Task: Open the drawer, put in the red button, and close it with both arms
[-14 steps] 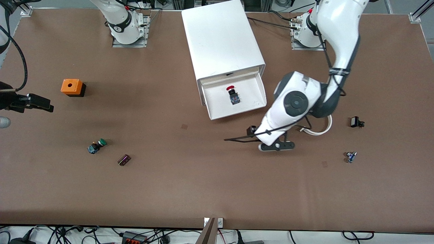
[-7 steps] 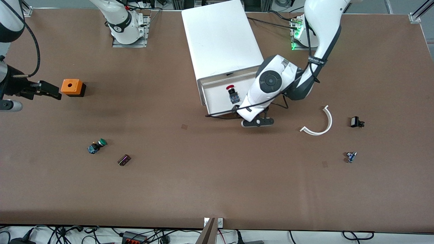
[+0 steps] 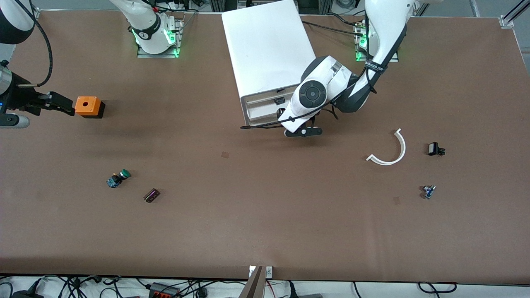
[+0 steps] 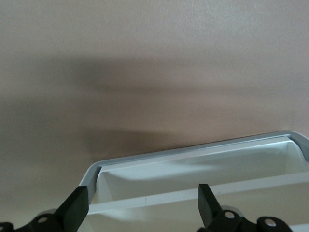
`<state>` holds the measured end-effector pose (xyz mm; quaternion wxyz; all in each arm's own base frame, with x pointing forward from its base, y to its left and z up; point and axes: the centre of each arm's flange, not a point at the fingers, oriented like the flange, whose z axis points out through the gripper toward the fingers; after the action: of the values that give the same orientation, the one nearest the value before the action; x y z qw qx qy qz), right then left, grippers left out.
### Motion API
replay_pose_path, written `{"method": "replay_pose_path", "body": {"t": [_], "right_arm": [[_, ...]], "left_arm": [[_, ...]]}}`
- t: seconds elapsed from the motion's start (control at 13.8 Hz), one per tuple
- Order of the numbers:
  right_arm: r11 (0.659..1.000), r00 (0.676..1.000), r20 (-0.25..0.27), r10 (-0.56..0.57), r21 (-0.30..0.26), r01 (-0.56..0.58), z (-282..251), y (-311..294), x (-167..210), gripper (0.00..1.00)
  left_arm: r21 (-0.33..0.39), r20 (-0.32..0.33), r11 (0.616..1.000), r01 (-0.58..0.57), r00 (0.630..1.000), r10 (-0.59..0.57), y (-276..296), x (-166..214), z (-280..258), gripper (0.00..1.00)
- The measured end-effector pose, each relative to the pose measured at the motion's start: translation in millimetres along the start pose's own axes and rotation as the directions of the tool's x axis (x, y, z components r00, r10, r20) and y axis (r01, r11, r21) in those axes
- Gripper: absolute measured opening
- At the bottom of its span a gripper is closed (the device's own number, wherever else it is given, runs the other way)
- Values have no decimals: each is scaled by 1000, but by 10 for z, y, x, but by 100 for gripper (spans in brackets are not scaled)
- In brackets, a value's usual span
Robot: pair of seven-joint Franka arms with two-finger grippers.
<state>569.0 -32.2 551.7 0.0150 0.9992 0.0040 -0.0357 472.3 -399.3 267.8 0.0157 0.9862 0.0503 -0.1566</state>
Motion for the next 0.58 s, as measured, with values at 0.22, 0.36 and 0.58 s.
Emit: {"method": "replay_pose_path", "body": {"t": [0.22, 0.36, 0.58], "right_arm": [[1000, 1000, 0, 0, 0, 0, 3, -7, 1, 100], [1000, 1000, -5, 3, 0, -3, -2, -14, 7, 100], [1000, 1000, -7, 4, -1, -4, -5, -21, 9, 100]], "left_arm": [[33, 43, 999, -13, 999, 12, 15, -100, 54, 100], [48, 62, 999, -24, 998, 21, 43, -166, 79, 100], [48, 63, 999, -23, 998, 20, 41, -166, 78, 100]]}}
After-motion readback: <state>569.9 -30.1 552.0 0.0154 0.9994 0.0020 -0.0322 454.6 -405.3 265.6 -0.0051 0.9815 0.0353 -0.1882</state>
